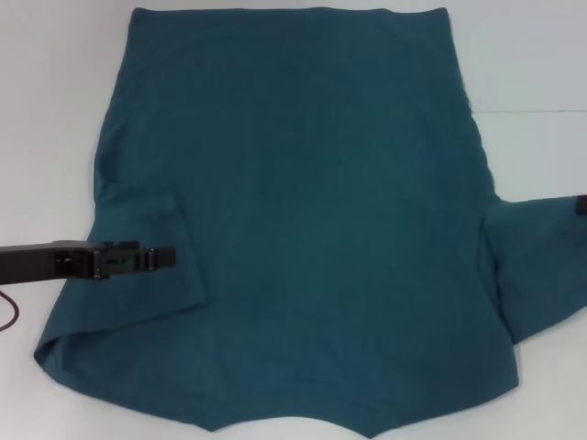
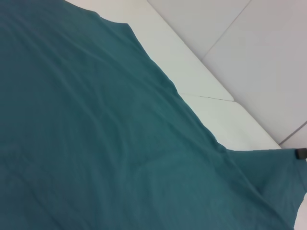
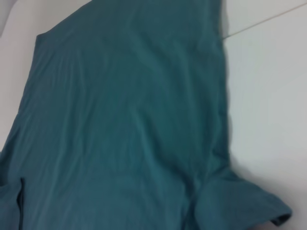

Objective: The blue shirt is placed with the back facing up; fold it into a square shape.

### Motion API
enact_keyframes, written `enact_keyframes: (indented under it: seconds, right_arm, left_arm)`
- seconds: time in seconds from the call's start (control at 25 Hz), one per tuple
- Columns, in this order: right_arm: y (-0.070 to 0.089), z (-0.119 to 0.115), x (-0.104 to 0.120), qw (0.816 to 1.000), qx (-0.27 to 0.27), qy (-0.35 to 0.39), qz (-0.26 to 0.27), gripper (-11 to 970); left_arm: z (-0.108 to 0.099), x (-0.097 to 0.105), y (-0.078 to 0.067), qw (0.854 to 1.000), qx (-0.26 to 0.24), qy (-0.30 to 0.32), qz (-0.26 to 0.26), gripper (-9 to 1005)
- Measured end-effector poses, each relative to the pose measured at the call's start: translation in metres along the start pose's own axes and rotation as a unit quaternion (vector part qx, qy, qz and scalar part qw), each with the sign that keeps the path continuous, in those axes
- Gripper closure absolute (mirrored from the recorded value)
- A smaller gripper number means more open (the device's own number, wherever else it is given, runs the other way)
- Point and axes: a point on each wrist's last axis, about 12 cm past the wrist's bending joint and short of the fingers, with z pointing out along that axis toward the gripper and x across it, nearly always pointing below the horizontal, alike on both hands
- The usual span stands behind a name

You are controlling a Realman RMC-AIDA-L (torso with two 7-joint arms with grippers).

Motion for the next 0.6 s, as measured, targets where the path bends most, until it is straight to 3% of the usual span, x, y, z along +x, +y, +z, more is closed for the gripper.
enact_keyframes:
  seconds: [0.6]
  right_arm:
    - [0.027,0.011,-0.026,1.000,-0.009,-0.010,-0.027,959]
  left_arm:
    - [0.000,0.002,0.000,1.000,0.002,-0.006,-0.006,77]
